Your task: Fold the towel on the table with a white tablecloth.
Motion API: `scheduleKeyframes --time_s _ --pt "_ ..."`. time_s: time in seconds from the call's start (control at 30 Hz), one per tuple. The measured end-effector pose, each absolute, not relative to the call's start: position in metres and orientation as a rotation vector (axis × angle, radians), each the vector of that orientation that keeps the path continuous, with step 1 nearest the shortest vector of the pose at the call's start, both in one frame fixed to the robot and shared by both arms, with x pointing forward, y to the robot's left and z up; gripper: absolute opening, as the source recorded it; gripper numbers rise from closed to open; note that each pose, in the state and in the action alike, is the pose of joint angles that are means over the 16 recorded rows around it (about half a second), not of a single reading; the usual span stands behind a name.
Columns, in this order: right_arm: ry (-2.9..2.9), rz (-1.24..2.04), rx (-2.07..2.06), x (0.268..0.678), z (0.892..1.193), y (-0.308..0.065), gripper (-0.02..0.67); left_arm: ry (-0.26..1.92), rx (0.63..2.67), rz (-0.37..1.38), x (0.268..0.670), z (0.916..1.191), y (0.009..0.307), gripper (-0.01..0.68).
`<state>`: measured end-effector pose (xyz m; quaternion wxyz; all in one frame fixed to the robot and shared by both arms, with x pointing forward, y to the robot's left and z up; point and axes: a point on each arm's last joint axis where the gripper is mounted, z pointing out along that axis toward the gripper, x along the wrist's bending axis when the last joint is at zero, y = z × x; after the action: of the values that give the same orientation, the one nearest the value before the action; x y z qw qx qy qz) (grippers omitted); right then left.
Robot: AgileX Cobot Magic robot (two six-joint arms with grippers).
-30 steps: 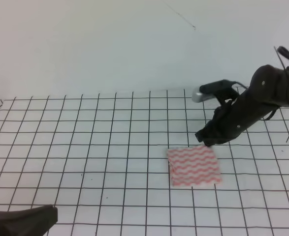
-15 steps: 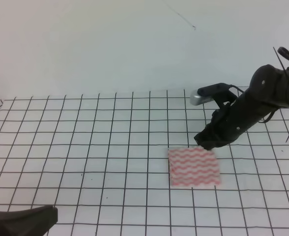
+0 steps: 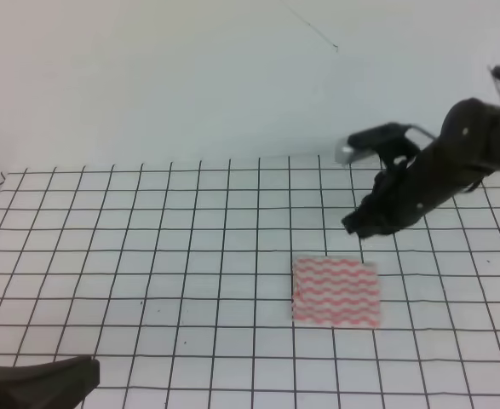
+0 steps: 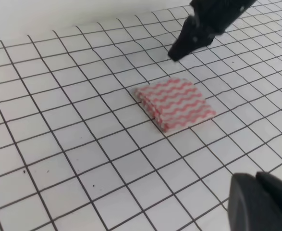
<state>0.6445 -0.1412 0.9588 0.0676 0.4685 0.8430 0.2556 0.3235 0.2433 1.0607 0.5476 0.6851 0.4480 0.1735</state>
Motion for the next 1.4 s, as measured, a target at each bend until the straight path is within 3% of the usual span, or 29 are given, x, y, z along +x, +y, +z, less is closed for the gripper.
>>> scheduleKeyframes --time_s 0.13,0.3,0.5,0.7,0.93,1.4 --pt "2.448 0.868 1.314 0.638 1.006 -0.144 -0.001 1.064 1.616 0.421 0.324 1.061 0.244 -0.001" --pt "2.294 1.012 1.151 0.611 1.087 -0.154 -0.001 1.071 1.590 0.451 0.326 1.063 0.245 -0.001" --pt "2.080 1.141 0.948 0.548 1.185 -0.177 -0.001 1.086 1.543 0.502 0.330 1.066 0.248 -0.001" --pt "1.866 1.208 0.843 0.472 1.240 -0.207 -0.001 1.120 1.506 0.512 0.337 1.066 0.249 -0.001" --pt "1.703 1.239 0.821 0.401 1.238 -0.236 -0.001 1.148 1.495 0.456 0.349 1.063 0.246 -0.001" --pt "1.738 1.155 0.850 0.336 1.133 -0.262 -0.001 1.121 1.466 0.383 0.365 1.061 0.237 -0.001"
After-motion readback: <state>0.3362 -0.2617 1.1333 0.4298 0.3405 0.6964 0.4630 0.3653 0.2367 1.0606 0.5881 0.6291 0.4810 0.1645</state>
